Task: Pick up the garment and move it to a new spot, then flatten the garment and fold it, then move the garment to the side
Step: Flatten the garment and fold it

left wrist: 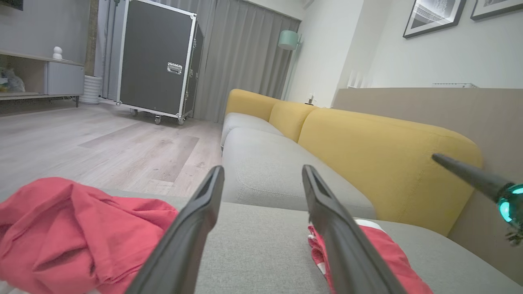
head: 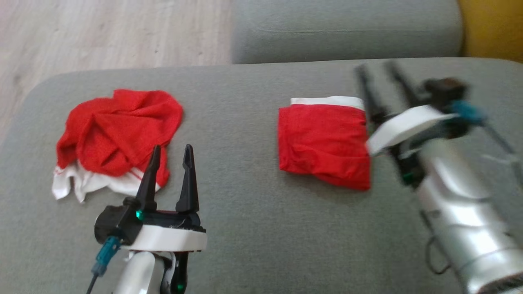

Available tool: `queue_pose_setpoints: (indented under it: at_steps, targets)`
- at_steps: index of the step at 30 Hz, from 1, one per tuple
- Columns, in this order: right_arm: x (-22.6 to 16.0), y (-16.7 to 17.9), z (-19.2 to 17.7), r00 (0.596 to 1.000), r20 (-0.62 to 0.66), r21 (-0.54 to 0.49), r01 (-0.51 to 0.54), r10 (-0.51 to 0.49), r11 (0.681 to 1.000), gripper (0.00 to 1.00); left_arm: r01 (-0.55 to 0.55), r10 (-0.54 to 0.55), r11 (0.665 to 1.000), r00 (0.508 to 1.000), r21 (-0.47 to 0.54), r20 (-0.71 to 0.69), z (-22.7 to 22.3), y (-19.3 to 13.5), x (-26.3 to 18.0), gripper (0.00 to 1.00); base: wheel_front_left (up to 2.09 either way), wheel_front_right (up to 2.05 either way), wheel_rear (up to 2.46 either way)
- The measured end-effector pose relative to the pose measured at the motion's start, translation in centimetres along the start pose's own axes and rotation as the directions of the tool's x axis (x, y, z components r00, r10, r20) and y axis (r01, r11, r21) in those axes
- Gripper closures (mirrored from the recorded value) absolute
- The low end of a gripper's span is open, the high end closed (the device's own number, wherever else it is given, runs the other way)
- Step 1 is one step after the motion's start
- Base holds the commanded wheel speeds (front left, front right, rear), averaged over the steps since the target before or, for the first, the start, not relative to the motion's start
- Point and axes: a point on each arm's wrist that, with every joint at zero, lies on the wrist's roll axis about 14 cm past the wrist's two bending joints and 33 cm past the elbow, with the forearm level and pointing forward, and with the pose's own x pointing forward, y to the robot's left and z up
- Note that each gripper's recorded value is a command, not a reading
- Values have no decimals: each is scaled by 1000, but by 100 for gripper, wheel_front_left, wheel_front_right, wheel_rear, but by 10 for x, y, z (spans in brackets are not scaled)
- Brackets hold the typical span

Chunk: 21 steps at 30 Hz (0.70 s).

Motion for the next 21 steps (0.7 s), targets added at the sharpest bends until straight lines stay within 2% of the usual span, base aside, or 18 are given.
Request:
queue_pose_setpoints:
  at_steps: [3, 7, 11, 15, 21]
  targets:
    - [-18, -44, 28, 989, 99, -58, 118, -112, 991, 0, 24, -24, 1000, 1000, -5, 4, 0, -8, 5, 0, 0, 0, 0]
    - [-57, -74, 17, 966, 124, -109, 239, -226, 965, 0, 46, -46, 999, 999, -10, 3, -1, -14, 11, 0, 0, 0, 0]
    - [-98, -86, -9, 941, 99, -103, 333, -324, 937, 0, 65, -65, 998, 998, -13, 4, -1, -20, 16, 0, 0, 0, 0]
    - [-124, -95, -18, 921, 95, -110, 387, -378, 915, 0, 81, -81, 997, 997, -18, -3, -5, -24, 18, 0, 0, 0, 0]
    - [-134, -92, -30, 918, 76, -62, 395, -390, 917, 0, 83, -83, 996, 996, -14, -28, -13, -23, 17, 0, 0, 0, 0]
